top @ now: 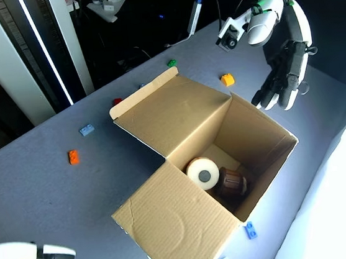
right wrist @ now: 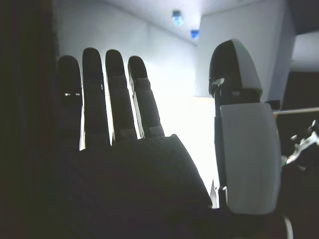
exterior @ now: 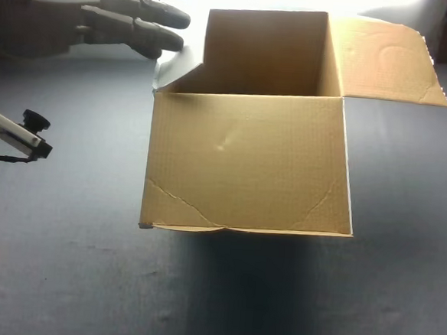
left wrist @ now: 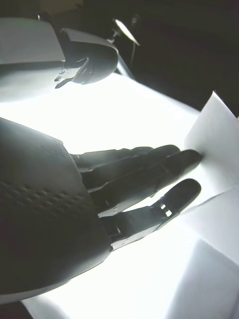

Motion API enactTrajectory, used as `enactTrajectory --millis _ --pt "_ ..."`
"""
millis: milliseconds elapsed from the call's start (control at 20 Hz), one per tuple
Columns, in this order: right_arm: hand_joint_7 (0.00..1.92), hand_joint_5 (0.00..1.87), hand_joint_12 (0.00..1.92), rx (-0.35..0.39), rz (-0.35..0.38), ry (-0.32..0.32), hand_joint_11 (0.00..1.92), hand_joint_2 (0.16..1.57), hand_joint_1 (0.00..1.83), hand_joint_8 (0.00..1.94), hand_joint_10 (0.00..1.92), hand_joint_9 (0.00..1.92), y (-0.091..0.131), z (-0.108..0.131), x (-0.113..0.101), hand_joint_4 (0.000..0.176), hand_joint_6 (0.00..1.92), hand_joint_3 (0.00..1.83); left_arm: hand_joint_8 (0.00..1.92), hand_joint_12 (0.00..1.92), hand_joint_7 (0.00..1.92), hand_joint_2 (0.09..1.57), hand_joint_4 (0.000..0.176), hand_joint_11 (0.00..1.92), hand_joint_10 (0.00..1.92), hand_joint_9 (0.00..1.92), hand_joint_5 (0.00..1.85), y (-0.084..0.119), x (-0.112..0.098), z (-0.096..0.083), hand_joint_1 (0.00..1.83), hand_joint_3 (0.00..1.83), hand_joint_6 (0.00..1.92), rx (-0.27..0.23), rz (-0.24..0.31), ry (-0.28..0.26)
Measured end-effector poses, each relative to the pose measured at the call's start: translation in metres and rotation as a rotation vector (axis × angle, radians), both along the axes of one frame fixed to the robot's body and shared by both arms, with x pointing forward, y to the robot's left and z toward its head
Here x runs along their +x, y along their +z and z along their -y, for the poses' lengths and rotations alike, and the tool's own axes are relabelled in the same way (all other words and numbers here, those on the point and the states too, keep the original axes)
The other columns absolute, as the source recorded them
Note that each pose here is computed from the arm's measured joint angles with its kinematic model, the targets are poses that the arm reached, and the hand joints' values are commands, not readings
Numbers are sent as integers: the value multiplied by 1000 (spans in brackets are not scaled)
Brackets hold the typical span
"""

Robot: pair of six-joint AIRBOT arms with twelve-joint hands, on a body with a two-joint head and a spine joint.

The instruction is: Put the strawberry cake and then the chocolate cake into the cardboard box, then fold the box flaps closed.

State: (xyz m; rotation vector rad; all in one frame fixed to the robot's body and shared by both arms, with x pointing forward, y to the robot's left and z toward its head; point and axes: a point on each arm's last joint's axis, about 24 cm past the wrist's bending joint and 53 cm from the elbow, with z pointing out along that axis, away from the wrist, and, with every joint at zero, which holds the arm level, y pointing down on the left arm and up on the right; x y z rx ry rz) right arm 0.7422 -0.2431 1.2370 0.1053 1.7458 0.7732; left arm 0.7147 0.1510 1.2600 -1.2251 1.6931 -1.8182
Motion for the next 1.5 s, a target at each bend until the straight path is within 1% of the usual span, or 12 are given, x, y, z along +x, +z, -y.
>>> enactTrajectory --millis 100,200,350,600,650,750,900,1050,1200,1300,1350,1500 --pt "351 306 1197 12 -4 22 0 1110 451 2 413 234 -1 -12 -1 0 8 5 2 1146 684 1038 8 284 4 797 474 -1 -2 7 611 0 1 -18 5 -17" --pt "353 301 1197 11 -4 45 0 1118 428 2 417 238 -3 -25 -2 0 5 7 0 1139 678 1041 6 282 2 794 468 -2 -3 13 602 1 1 3 24 -33" --pt "351 304 1206 16 -9 64 0 1121 420 1 416 230 -5 -36 -4 0 6 7 1 1113 683 1040 1 303 4 802 477 0 -7 24 612 0 2 9 46 -68" --pt "374 325 1224 -2 5 82 0 1108 453 8 434 247 -9 -53 -10 0 13 0 6 1104 691 1036 7 317 7 811 488 -6 -10 37 599 0 7 39 74 -107" --pt "374 326 1226 14 -1 79 0 1122 430 7 434 248 -8 -54 -9 0 14 5 3 1101 685 1043 7 311 4 806 483 -7 -9 41 584 2 4 56 92 -119" --pt "400 346 1255 18 4 85 0 1152 349 14 437 265 -7 -57 -9 0 20 12 4 1098 689 1048 10 310 4 807 486 -8 -10 46 568 4 5 57 96 -133" --pt "399 373 1251 33 27 88 0 1204 271 10 431 258 5 -60 -8 0 30 29 6 1098 698 1060 2 314 4 808 502 -12 -13 52 547 7 9 63 96 -152" --pt "403 363 1235 47 61 96 0 1228 242 7 432 259 19 -63 -7 0 23 27 3 1098 696 1070 8 312 2 802 502 -17 -14 54 525 7 6 68 91 -163" --pt "404 379 1246 54 74 91 0 1238 239 6 436 263 27 -63 -6 0 28 21 1 1090 693 1064 5 317 1 801 500 -16 -15 54 528 2 4 66 92 -165" --pt "399 379 1245 59 89 90 0 1244 214 3 433 262 34 -62 -6 0 26 18 1 1064 698 1071 9 334 3 807 509 -16 -15 54 517 2 4 67 93 -166" --pt "410 375 1249 62 91 89 0 1243 222 7 436 275 35 -62 -5 0 23 15 1 1059 700 1069 3 342 4 810 526 -16 -15 54 547 0 9 66 92 -165" --pt "409 380 1271 75 125 90 0 1244 229 3 434 274 50 -61 -5 0 22 9 3 1054 693 1072 6 355 3 808 520 -16 -15 54 553 0 4 65 93 -166"
